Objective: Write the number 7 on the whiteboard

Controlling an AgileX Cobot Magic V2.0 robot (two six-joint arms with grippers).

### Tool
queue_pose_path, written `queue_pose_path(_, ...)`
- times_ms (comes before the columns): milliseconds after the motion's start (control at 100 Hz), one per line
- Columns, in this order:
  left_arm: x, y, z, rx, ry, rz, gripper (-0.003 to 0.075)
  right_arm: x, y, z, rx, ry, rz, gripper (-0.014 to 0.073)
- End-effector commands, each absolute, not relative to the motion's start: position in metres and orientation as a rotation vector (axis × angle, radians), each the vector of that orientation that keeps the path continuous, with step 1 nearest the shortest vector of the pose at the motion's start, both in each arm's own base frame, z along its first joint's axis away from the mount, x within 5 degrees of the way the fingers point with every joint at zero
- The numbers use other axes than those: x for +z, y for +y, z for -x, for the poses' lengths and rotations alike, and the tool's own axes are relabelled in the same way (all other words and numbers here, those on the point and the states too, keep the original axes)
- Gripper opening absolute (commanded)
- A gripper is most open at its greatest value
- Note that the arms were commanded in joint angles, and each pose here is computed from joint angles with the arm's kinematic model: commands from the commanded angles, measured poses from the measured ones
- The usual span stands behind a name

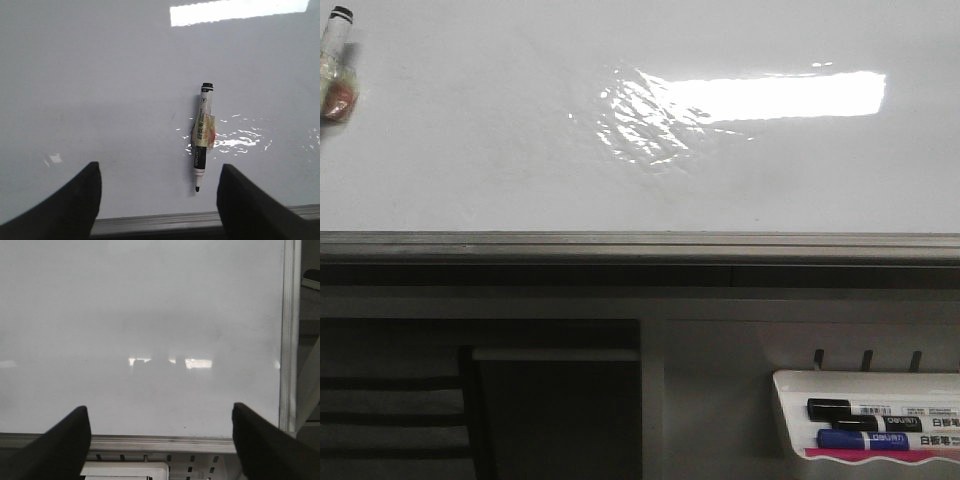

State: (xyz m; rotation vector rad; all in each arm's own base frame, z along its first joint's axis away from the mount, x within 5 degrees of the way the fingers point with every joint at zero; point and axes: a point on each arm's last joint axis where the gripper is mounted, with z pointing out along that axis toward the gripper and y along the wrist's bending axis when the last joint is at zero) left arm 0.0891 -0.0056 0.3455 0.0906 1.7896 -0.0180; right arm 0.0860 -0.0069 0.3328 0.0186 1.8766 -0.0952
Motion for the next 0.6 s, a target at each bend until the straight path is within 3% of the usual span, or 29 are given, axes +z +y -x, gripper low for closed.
queue_pose_path(0,0.362,-0.006,-0.091,-0.030,1.695,-0.082,0.0471,0.350,-0.007,-0.089,-0.114,1.771,-0.007,0.0532)
queue_pose_path(380,0.363,-0.009,-0.094,-0.121,1.663,-0.032,0.0472,0.350,-0.006,-0.089,-0.091,1.767,-0.016,0.0532)
queue_pose_path(590,0.352,-0.010,-0.116,-0.119,1.755,-0.030,0.0472,0.350,-0.006,-0.089,-0.083,1.767,-0.020,0.0532)
